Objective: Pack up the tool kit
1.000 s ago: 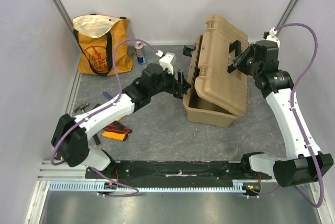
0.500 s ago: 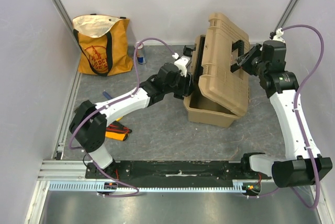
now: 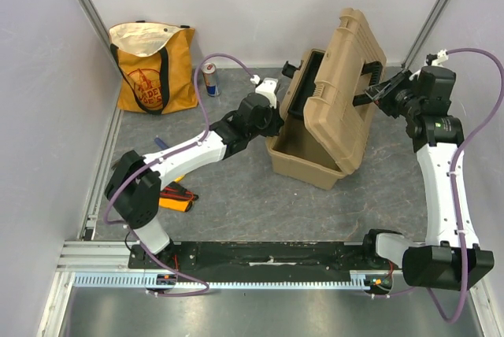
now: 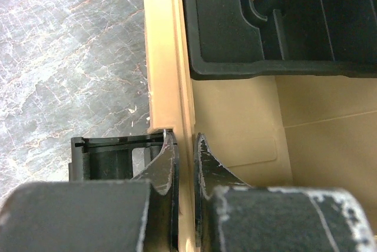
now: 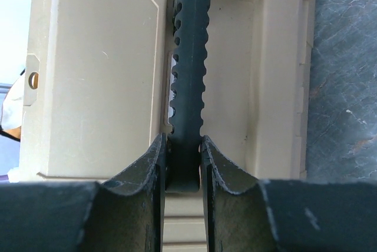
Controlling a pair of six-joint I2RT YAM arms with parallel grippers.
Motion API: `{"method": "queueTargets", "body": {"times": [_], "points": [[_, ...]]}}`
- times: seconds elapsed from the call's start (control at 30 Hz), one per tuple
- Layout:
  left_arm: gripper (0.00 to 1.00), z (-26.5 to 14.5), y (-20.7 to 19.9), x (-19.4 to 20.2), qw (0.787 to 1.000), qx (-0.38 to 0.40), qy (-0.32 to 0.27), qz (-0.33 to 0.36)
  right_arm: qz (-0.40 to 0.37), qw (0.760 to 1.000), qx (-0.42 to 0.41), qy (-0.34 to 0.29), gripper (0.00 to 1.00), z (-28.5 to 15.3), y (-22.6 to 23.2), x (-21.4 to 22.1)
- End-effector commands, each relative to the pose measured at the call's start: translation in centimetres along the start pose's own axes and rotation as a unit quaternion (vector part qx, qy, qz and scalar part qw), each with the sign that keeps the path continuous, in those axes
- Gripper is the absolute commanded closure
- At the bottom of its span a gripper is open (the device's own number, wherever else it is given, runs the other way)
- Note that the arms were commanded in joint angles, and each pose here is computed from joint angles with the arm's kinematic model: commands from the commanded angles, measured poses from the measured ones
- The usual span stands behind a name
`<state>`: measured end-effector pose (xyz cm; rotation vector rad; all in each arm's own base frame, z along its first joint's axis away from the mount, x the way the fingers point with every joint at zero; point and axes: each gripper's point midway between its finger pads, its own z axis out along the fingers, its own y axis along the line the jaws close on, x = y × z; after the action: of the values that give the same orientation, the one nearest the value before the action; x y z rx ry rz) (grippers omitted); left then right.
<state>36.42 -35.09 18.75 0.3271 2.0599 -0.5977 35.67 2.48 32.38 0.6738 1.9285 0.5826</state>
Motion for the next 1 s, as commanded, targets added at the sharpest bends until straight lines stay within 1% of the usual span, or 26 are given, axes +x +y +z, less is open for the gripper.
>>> {"method": "queueTargets", "body": {"times": [0.0, 0.13, 0.3, 0.43, 0.47, 0.53, 0.6, 0.63, 0.7, 0.83, 0.9, 0.97], "points": [[0.98, -3.0, 5.1, 1.2, 0.996, -0.086, 0.021, 0.010, -0.026, 0.995, -0.028, -0.090, 1.00, -0.9, 0.7, -4.7], [0.98, -3.9, 6.2, 1.6, 0.996, -0.083, 0.025, -0.010, -0.019, 0.995, -0.035, -0.089, 1.00, -1.3, 0.5, -4.3], [0.98, -4.6, 6.9, 1.7, 0.995, -0.096, 0.031, -0.023, -0.011, 0.994, -0.028, -0.108, 1.00, -2.8, -0.1, -4.6], [0.98, -5.7, 8.8, 2.0, 0.989, -0.127, 0.031, -0.073, -0.003, 0.993, -0.004, -0.120, 1.00, -3.6, -1.5, -4.5], [0.98, -6.1, 9.8, 2.2, 0.986, -0.138, 0.030, -0.089, 0.002, 0.992, 0.007, -0.123, 1.00, -3.8, -2.2, -4.2], [0.98, -6.7, 11.2, 2.6, 0.981, -0.151, 0.029, -0.118, 0.010, 0.991, 0.025, -0.129, 0.97, -4.2, -3.1, -3.8], [0.98, -7.4, 12.0, 3.0, 0.978, -0.155, 0.026, -0.135, 0.016, 0.990, 0.041, -0.134, 0.89, -4.7, -4.0, -3.3], [0.98, -7.6, 12.1, 3.1, 0.978, -0.153, 0.027, -0.137, 0.019, 0.989, 0.048, -0.135, 0.82, -4.9, -4.5, -3.0], [0.98, -7.9, 12.2, 3.1, 0.978, -0.151, 0.026, -0.140, 0.022, 0.988, 0.064, -0.139, 0.74, -5.5, -5.2, -2.6], [0.97, -8.2, 12.0, 3.4, 0.978, -0.145, 0.029, -0.146, 0.027, 0.986, 0.088, -0.142, 0.52, -6.7, -5.9, -2.3], [0.96, -8.2, 11.8, 3.4, 0.978, -0.141, 0.030, -0.149, 0.030, 0.981, 0.121, -0.149, 0.42, -7.4, -6.8, -2.5], [0.95, -8.1, 11.7, 3.5, 0.978, -0.139, 0.032, -0.153, 0.034, 0.976, 0.161, -0.144, 0.34, -8.2, -8.1, -2.2]]}}
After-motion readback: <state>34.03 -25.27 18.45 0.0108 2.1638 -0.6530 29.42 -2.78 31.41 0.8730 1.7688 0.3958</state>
